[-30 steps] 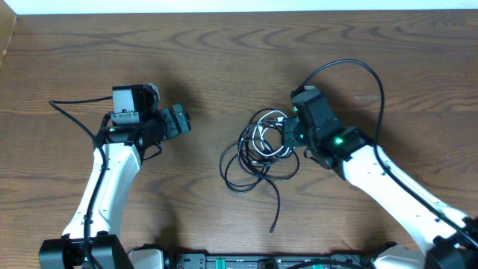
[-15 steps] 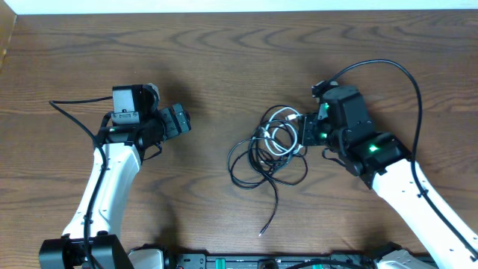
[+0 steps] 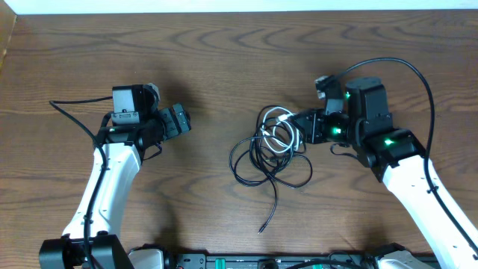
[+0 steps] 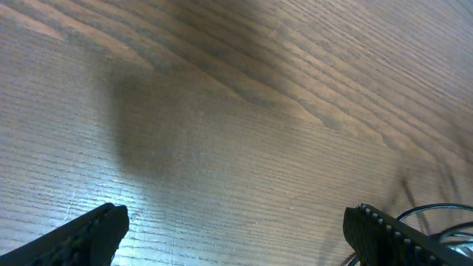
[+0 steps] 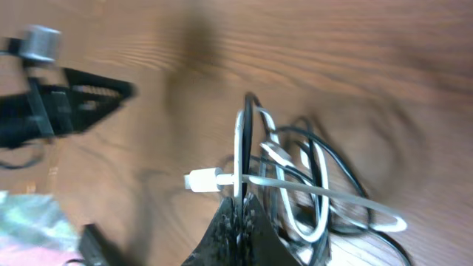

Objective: Untangle cables

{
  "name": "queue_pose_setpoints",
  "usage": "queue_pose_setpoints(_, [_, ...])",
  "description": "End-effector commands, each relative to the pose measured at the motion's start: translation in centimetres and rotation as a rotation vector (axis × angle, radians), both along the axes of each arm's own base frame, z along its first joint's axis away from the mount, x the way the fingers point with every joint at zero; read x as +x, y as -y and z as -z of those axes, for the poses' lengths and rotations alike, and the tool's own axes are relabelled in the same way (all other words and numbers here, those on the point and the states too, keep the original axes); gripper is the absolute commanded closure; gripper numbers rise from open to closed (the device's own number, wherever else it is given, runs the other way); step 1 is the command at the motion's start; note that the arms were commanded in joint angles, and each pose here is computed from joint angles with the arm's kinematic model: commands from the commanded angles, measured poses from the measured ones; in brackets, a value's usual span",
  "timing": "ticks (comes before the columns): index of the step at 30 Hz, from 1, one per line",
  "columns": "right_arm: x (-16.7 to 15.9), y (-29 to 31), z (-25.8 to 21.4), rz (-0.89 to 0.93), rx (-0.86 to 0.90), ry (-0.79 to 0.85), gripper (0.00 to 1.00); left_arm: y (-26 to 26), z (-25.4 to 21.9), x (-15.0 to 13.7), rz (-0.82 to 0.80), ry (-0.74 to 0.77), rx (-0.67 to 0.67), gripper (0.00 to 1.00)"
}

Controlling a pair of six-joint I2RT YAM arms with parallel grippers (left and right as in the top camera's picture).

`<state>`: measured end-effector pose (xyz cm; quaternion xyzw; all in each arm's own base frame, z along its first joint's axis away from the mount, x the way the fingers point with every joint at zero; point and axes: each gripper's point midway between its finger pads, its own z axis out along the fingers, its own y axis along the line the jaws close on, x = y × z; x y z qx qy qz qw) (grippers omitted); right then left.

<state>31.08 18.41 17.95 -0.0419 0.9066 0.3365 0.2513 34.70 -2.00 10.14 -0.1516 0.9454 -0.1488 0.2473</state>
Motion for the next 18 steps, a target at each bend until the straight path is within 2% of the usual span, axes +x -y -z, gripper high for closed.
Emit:
queue_pose_setpoints(1, [0.6, 4.1, 2.2, 0.178, -0.165, -0.047, 0.99, 0.2, 0.5, -0.2, 0.02, -0.011, -0.003, 0.02])
queue_pose_setpoints(4, [0.0, 6.5, 3.9, 0.263, -0.283, -0.101, 0.99, 0.2, 0.5, -0.2, 0.02, -0.011, -0.004, 0.02])
queue_pose_setpoints(8, [-0.5, 7.6, 4.5, 0.289, -0.337, -0.123, 0.99, 0.2, 0.5, -0.2, 0.02, -0.011, -0.003, 0.02])
queue_pose_setpoints(16, [-0.6, 7.7, 4.5, 0.292, -0.344, -0.126, 0.99, 0.2, 0.5, -0.2, 0.02, -0.011, -0.003, 0.02])
queue_pose_setpoints(17, [-0.6, 7.6, 4.5, 0.29, -0.345, -0.126, 0.97, 0.2, 0.5, -0.2, 0.02, -0.011, -0.003, 0.02])
queue_pose_setpoints(18, [-0.7, 7.7, 4.6, 0.29, -0.348, -0.129, 0.84, 0.2, 0.5, -0.2, 0.02, -0.011, -0.003, 0.02])
